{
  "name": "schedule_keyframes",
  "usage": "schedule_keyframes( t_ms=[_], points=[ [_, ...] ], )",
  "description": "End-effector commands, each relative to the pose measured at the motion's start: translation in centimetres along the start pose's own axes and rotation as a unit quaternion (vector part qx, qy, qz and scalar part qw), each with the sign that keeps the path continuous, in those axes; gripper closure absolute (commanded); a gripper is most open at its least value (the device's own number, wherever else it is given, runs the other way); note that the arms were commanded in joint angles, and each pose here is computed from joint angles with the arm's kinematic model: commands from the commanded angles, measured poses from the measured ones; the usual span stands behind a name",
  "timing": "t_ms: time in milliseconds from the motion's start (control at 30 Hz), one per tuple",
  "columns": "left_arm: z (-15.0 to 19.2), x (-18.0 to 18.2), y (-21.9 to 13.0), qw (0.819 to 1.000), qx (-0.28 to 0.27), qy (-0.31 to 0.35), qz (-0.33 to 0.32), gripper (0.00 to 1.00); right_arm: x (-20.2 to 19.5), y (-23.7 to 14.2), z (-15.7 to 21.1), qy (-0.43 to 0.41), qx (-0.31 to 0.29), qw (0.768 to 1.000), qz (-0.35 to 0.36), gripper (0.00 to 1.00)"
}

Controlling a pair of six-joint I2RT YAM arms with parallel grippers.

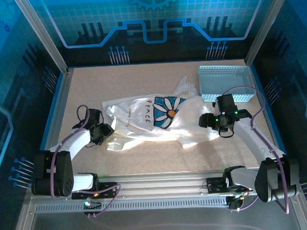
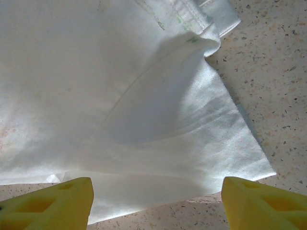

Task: Fold the inside-out t-shirt

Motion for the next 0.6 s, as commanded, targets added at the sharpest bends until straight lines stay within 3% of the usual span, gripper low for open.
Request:
schedule_keyframes(
  t_ms=[0,300,567],
  points=[
    [0.1,-0.4,0.2,1.000,0.008,0.011,0.015,0.54,0.3,-0.2,-0.1,0.006,-0.005,1.000,-0.012,0.28],
    [0.3,-0.9,-0.3,0.999,0.013,0.012,0.029,0.75,-1.0,0.1,0.1,0.024,-0.003,1.000,0.017,0.27],
    [0.7,-0.6,-0.2,0.999,0.023,0.012,0.024,0.83,-1.6,0.5,0.3,0.033,0.000,0.999,0.029,0.25]
  ],
)
Point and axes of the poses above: each hand's point on the last joint's axis, 136 mm out from that joint toward the fingers, its own y axis out along the fingers, its own x axis along the line the jaws close on, z = x × y, the point moved 2 cm from there along -y, back along the fingers, and after that the axes turned 5 degrees about y, right-handed, at the moved point
